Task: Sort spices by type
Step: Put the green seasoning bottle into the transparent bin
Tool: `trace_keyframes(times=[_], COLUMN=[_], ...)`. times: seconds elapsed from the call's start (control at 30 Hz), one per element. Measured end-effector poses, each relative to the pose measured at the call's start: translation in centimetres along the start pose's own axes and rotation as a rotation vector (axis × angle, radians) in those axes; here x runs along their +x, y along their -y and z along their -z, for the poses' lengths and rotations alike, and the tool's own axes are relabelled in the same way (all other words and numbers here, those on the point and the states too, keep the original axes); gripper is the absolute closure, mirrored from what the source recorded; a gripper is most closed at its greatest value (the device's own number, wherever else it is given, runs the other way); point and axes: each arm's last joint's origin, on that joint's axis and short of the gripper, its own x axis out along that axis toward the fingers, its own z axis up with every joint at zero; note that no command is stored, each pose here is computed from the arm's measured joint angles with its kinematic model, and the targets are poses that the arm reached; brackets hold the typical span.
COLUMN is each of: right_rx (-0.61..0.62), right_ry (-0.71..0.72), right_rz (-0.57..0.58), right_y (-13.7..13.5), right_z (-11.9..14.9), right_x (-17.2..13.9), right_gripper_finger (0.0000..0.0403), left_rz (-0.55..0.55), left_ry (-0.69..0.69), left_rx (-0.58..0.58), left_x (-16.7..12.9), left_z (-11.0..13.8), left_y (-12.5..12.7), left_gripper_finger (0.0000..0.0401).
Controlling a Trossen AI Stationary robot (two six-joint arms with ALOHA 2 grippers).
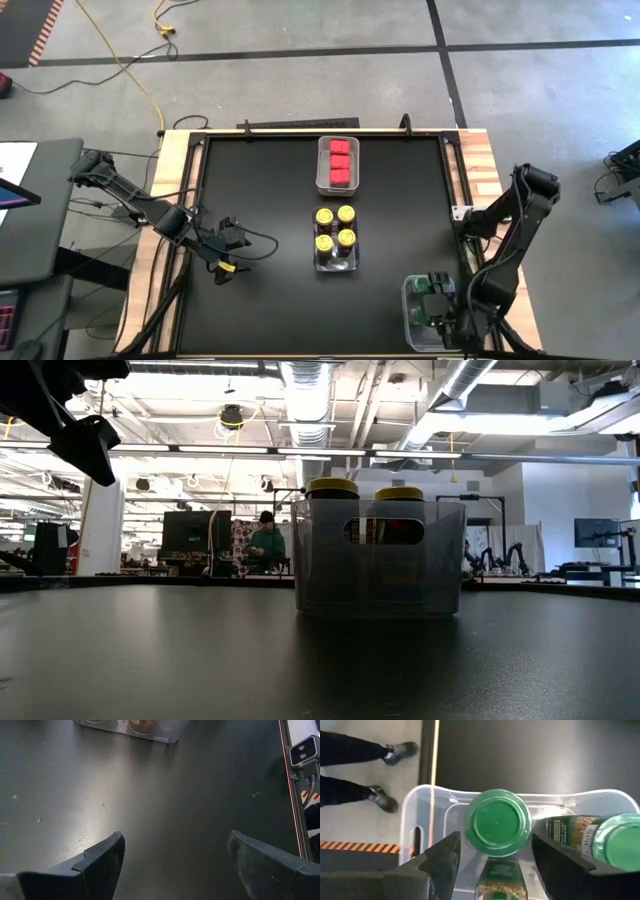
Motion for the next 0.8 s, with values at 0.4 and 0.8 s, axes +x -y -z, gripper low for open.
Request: trace_keyframes(times=[0.4, 0.8], right_rx=[0.037, 0.049], right_ry=[0.082, 0.177], right_rz=[-0.101, -0.157], right_y=[1.1, 0.8], right_z=[-0.6, -2.9], right_x=[-3.4, -2.4], right_gripper_finger=[0.0131, 0.0133], left_rz=[0.000, 0.000], left_ry=[0.000, 0.000], left_rx=[0.000, 0.000], left_x=[0.0, 0.0], left_z=[0.0, 0.0], left_y=[0.0, 0.0], left_gripper_finger=[0.0061, 0.0061])
